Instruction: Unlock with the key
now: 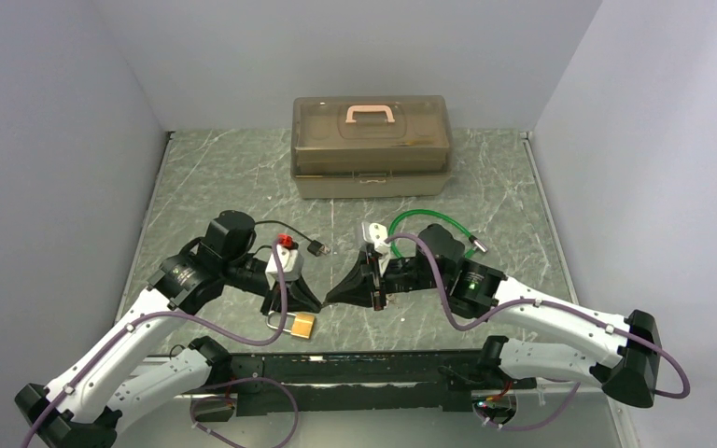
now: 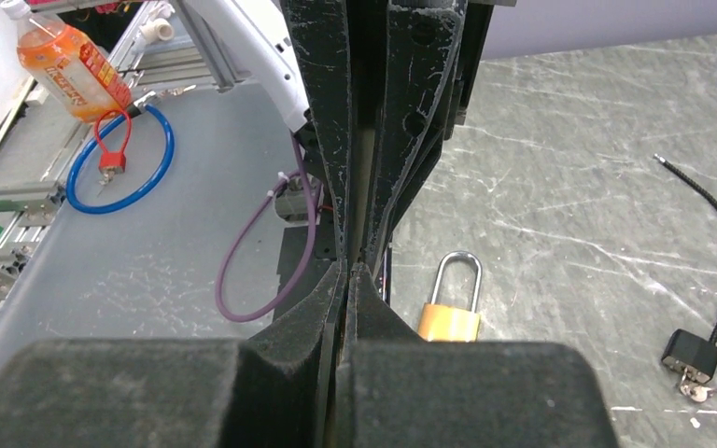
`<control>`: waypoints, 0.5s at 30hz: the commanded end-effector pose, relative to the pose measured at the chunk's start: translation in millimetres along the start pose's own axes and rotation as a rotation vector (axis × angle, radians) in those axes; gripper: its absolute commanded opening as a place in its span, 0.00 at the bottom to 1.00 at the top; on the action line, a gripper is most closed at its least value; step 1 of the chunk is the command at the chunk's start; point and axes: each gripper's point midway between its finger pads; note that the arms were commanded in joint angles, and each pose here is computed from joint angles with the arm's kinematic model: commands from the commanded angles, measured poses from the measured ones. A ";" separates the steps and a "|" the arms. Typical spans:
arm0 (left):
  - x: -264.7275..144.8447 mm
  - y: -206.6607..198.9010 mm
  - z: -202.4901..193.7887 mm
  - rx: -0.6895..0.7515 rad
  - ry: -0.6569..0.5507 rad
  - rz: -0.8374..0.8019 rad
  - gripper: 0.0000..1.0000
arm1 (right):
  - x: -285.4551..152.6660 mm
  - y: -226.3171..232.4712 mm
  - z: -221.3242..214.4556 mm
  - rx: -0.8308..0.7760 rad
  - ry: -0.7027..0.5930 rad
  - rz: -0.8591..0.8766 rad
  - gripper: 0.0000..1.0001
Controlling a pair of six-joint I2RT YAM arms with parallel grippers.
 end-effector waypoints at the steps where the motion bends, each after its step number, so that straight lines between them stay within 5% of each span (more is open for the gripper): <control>1: -0.2 4.2 21.7 0.025 -0.058 -0.001 0.13 | -0.1 9.7 29.9 -0.055 -0.122 0.021 0.00; 4: -0.6 9.1 20.8 0.020 -0.052 0.027 0.15 | 1.0 12.5 35.3 -0.051 -0.161 0.030 0.00; 7: -1.0 10.6 17.1 0.005 -0.038 0.042 0.55 | 1.1 14.2 38.2 -0.045 -0.191 0.037 0.00; 9: -1.8 11.8 14.0 -0.002 -0.027 0.054 0.64 | 0.4 15.1 39.9 -0.046 -0.201 0.038 0.00; 11: -2.2 10.6 12.7 0.000 -0.024 0.051 0.61 | -0.2 15.1 38.5 -0.043 -0.198 0.035 0.00; 15: -4.4 7.7 14.9 0.021 -0.031 0.042 0.25 | -0.5 13.5 34.6 -0.041 -0.179 0.027 0.00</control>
Point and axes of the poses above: each gripper's point midway between its finger pads, its own x axis out along the fingers, its own y axis along the line the jaws close on, z = x × y, and after that the axes turned 11 degrees about x, right-handed
